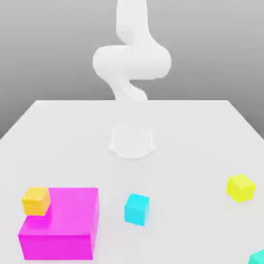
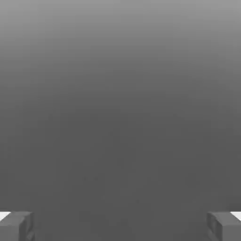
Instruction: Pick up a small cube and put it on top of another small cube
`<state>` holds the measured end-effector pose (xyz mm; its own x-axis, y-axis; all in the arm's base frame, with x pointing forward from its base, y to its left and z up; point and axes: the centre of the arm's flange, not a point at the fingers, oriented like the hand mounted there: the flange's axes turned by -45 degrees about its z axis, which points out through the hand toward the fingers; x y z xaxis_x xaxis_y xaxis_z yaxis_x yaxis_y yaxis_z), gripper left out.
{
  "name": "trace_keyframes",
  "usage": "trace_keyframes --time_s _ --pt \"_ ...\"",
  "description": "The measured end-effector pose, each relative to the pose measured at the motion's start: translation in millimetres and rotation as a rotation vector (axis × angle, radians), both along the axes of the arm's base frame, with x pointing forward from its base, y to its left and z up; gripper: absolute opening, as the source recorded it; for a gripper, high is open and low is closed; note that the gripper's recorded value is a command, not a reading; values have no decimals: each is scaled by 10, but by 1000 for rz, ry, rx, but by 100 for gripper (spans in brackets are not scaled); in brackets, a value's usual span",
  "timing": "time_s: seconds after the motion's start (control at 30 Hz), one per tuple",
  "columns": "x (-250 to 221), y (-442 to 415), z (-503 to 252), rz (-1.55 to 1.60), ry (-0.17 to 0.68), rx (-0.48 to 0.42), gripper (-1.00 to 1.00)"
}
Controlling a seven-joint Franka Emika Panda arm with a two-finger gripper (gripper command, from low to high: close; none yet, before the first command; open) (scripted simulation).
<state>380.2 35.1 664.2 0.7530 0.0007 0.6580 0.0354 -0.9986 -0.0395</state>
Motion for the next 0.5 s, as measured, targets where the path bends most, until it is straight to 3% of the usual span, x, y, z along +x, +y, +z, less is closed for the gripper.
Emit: trace_keyframes --time_s 0.23,0.5 --pt "428 1161 -1469 120 238 30 0" --pt "-54 2336 -3191 226 495 -30 0"
